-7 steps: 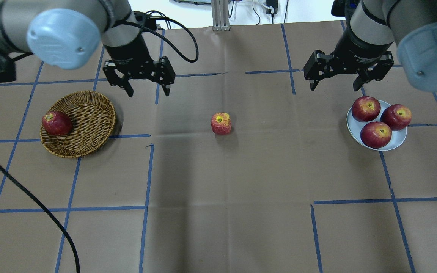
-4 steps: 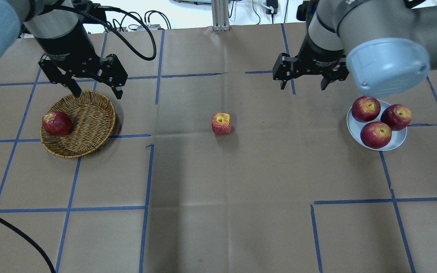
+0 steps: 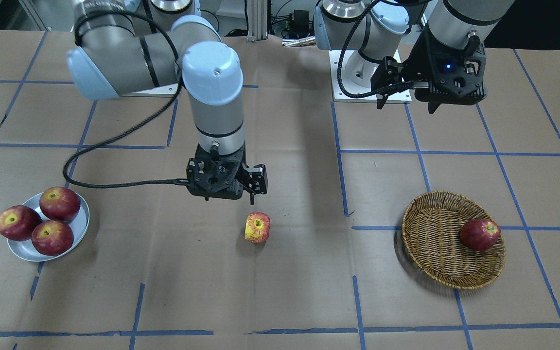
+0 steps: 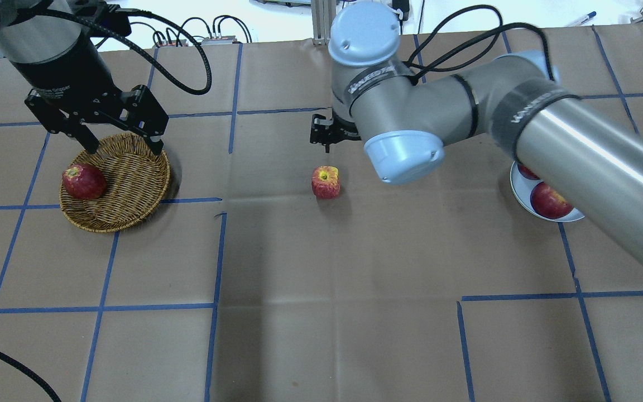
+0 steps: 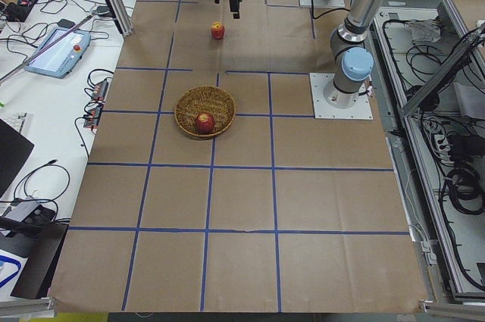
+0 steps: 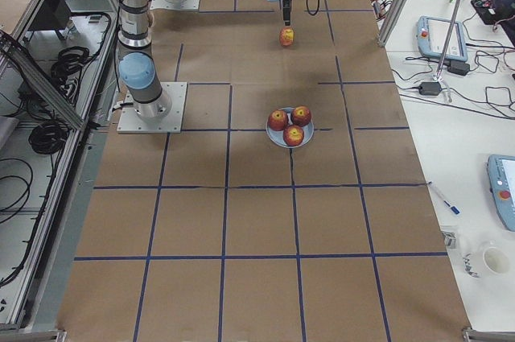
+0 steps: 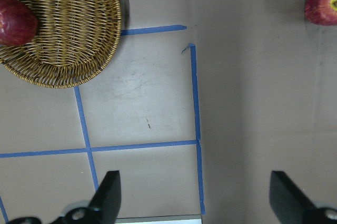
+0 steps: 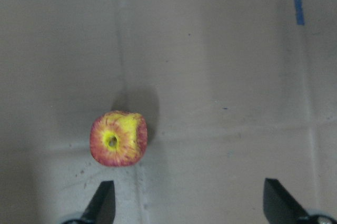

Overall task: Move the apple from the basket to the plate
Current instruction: 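Reach the right gripper to the apple at table center and grasp it, then carry the apple with the right gripper onto the white plate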

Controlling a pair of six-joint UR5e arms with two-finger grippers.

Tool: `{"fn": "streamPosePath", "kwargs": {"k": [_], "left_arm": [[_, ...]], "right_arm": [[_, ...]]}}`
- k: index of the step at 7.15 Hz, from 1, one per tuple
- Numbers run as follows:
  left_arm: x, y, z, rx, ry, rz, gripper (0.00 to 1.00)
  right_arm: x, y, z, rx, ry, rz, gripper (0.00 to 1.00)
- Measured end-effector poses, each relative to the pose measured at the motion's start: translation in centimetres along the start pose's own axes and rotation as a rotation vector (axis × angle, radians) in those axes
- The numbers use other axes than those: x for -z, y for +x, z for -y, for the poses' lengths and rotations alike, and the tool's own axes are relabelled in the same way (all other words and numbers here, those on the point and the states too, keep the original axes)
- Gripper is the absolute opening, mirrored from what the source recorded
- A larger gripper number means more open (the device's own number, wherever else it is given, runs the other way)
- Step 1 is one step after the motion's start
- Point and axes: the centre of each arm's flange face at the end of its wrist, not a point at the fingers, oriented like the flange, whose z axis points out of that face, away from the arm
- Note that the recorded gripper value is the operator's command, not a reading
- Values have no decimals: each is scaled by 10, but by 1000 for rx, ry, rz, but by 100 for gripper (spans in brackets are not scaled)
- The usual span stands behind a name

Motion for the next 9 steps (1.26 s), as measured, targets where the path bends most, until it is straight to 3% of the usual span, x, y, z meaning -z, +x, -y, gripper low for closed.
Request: {"fn": "streamPosePath", "kwargs": {"k": [2, 5, 7, 8, 9], "left_arm": [[1, -1, 0, 1, 4, 4, 99], [1, -2, 0, 2, 6, 8, 99], [-2, -2, 2, 4, 2, 6, 99], [-4, -2, 3, 10, -1, 4, 99], [-5, -2, 3, 16, -3, 3, 99]], "right_arm": [[-67, -31, -5, 0, 29, -25, 100], [-111, -37, -10, 5, 3, -42, 99], [-121, -38, -13, 10, -11, -46, 50], [-122, -38, -13, 11, -13, -46, 39], [-121, -38, -13, 11, -12, -43, 37]]}}
